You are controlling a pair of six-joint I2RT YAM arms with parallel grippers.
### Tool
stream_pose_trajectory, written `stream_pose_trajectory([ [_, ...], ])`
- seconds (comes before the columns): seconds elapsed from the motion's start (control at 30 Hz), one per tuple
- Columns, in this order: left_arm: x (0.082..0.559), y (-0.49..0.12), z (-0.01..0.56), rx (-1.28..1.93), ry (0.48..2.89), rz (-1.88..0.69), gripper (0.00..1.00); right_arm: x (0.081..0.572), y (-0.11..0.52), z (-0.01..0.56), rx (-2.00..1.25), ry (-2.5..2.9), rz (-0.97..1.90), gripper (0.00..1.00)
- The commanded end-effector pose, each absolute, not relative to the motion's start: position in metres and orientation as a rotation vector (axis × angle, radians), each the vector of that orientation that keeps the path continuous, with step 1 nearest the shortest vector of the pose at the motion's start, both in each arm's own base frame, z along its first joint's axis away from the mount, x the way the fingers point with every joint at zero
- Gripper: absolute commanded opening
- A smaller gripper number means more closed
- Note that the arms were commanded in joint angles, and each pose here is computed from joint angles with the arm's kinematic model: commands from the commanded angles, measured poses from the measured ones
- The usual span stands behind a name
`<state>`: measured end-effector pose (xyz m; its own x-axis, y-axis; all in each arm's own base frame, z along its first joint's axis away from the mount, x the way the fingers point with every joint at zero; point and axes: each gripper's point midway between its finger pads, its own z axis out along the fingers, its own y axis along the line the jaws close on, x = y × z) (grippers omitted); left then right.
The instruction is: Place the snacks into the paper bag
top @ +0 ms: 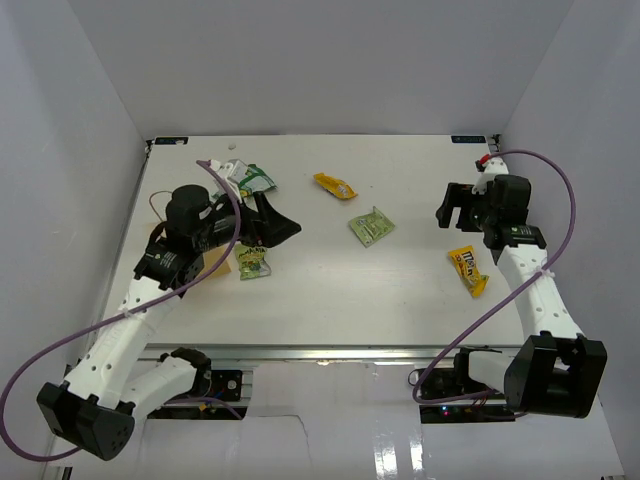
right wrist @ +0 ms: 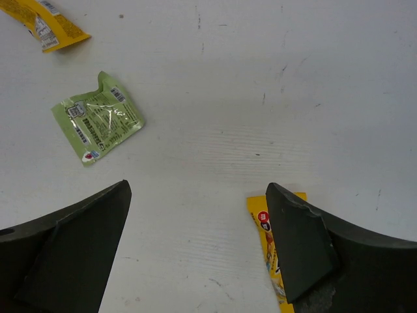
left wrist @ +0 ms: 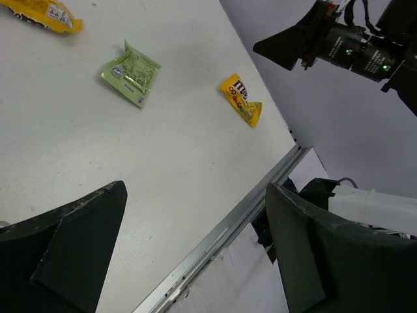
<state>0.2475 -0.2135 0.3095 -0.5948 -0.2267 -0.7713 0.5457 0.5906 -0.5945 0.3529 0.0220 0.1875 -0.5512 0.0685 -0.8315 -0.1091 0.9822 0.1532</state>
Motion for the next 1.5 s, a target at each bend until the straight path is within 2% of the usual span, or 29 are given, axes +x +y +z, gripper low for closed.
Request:
stream_pose_trajectory([
  [0.0,0.263,-0.214,0.325,0.226,1.904,-0.998,0.98,0.358,0.033,0.211,-0.11,2.093,0.278,0.9],
  [0.07,0.267,-0.216,0.313,0.215,1.959,-0.93,0.98,0.352,0.045,0.212,-0.314,2.07,0.309,0.9],
  [0.17,0.28,-0.22,0.3,0.182,2.03,-0.824,0.98,0.326,0.091,0.215,-0.727,1.954,0.535,0.9],
  [0.3,0.298,-0.212,0.269,0.059,2.136,-0.603,0.98,0.308,0.102,0.205,-0.938,1.921,0.583,0.9],
  [0.33,0.3,-0.21,0.253,0.035,2.194,-0.532,0.95,0.304,0.101,0.201,-0.975,1.931,0.59,0.9],
  [0.47,0.317,-0.185,0.22,-0.088,2.271,-0.207,0.87,0.303,0.105,0.192,-0.979,1.938,0.631,0.9],
  [0.57,0.322,-0.178,0.2,-0.11,2.322,-0.06,0.83,0.304,0.108,0.183,-0.958,1.953,0.673,0.9],
  [0.8,0.341,-0.151,0.126,-0.158,2.405,0.395,0.79,0.313,0.109,0.173,-0.937,1.982,0.708,0.9],
  [1.07,0.353,-0.152,0.075,-0.166,2.471,0.51,0.76,0.315,0.107,0.164,-0.929,2.004,0.709,0.9],
  [1.2,0.352,-0.146,0.06,-0.169,2.505,0.527,0.7,0.315,0.106,0.161,-0.928,2.015,0.698,0.9],
  [1.4,0.343,-0.137,0.039,-0.164,2.554,0.543,0.68,0.315,0.105,0.159,-0.923,2.021,0.696,0.9],
  [1.47,0.34,-0.135,0.034,-0.162,2.564,0.544,0.65,0.316,0.104,0.16,-0.922,2.02,0.695,0.9],
])
